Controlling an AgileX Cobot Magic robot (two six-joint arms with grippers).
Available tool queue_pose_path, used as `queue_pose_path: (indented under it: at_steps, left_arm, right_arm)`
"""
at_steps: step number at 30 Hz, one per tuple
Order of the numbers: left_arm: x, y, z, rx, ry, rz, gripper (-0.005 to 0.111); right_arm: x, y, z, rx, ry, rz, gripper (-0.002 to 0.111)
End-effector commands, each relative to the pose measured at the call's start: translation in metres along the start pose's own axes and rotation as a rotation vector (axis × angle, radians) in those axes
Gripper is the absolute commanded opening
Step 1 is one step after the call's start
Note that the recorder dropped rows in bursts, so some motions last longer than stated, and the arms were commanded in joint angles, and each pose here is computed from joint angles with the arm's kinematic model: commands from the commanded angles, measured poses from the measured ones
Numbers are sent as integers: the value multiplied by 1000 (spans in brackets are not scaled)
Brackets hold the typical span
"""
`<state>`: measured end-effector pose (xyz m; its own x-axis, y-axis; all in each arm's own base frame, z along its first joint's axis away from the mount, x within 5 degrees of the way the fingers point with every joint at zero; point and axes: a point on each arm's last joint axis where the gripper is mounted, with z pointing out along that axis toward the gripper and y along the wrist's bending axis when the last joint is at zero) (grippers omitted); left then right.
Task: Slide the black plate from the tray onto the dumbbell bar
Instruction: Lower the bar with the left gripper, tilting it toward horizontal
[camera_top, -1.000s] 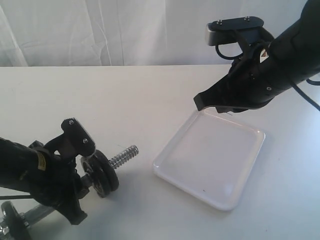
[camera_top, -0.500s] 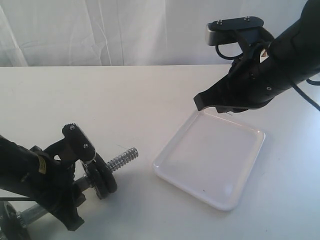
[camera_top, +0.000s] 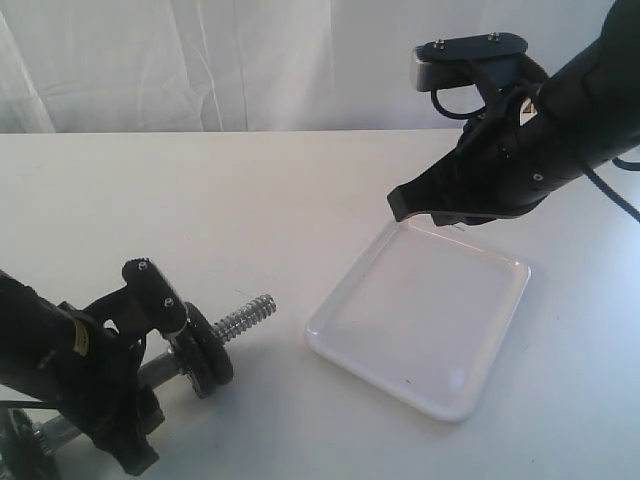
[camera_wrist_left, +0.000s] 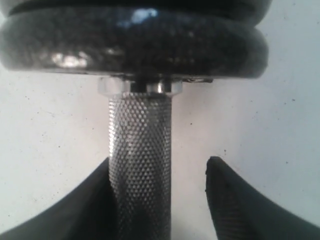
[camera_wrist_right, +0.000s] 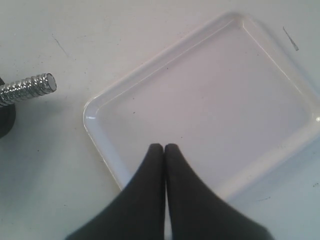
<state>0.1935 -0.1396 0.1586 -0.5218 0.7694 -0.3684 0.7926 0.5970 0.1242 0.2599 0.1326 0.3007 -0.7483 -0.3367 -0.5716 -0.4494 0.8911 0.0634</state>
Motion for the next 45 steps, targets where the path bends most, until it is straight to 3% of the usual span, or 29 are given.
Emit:
queue_pose_path:
  at_steps: [1, 5, 16, 25, 45]
  left_arm:
    - [3, -2, -1, 13, 33, -1, 52]
    - [3, -2, -1, 15, 37, -1, 44]
    - [6, -3, -1, 26, 70, -3, 1]
    - [-16, 4, -14, 27, 74, -3, 0]
    - [-38, 12, -18, -34, -115, -25, 0]
  right_arm:
    - [0, -2, -2, 9, -15, 2, 0]
    - [0, -2, -2, 9, -17, 2, 0]
    - [0, -2, -2, 9, -15, 2, 0]
    - [0, -2, -2, 9, -15, 2, 0]
    - [0, -2, -2, 9, -17, -8, 0]
